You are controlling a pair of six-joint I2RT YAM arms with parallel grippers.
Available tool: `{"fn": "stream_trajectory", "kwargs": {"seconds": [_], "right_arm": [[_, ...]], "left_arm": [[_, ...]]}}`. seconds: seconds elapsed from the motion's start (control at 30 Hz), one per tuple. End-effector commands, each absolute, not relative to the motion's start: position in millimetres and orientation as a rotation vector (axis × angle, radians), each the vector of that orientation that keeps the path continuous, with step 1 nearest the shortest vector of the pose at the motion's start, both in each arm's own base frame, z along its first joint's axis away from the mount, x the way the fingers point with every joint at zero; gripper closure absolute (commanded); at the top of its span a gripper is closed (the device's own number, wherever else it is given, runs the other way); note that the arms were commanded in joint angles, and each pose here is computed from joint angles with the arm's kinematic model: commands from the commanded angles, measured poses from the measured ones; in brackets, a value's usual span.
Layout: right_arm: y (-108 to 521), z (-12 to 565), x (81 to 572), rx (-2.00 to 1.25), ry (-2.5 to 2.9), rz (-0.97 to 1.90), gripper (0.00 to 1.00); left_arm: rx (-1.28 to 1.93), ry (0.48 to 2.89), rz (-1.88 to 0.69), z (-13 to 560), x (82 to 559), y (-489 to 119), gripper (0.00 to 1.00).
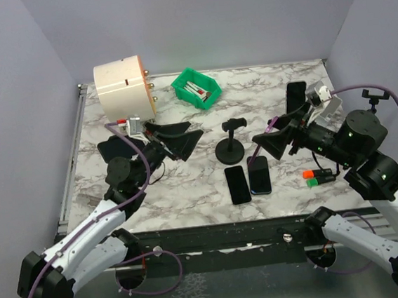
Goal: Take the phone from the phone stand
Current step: Remove the phone from the phone stand, then place the phone at the center of the board.
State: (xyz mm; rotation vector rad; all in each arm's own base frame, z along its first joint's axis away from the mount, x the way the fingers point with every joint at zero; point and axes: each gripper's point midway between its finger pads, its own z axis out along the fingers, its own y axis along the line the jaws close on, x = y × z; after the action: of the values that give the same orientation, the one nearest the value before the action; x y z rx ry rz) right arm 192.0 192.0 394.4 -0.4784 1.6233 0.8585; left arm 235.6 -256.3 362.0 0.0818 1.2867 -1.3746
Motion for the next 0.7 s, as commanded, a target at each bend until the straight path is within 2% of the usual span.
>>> {"fn": "stream_trajectory", "kwargs": {"seconds": [0.0,0.13,0.2,0.47,0.67], "right_arm": [[195,393,169,-0.556,1.59,0.931,1.0],[191,377,170,-0.519,1.636,0.917,1.0],[193,366,174,-0.495,1.66,0.927,1.0],[214,357,196,-0.374,1.738,1.033,1.0],[227,362,212,-0.326,1.783,1.073,1.0]], "left_arm": [[0.218,1.413,-1.272,327,218,-252,0.01],[0.243,1.579,-1.066,304,226,-237,0.01],[0.307,1.605,-1.055,300,216,-239,0.01],[0.567,1.534,-1.105,307,164,-272,0.06],[0.694,1.575,-0.997,304,159,-308,0.07]]}}
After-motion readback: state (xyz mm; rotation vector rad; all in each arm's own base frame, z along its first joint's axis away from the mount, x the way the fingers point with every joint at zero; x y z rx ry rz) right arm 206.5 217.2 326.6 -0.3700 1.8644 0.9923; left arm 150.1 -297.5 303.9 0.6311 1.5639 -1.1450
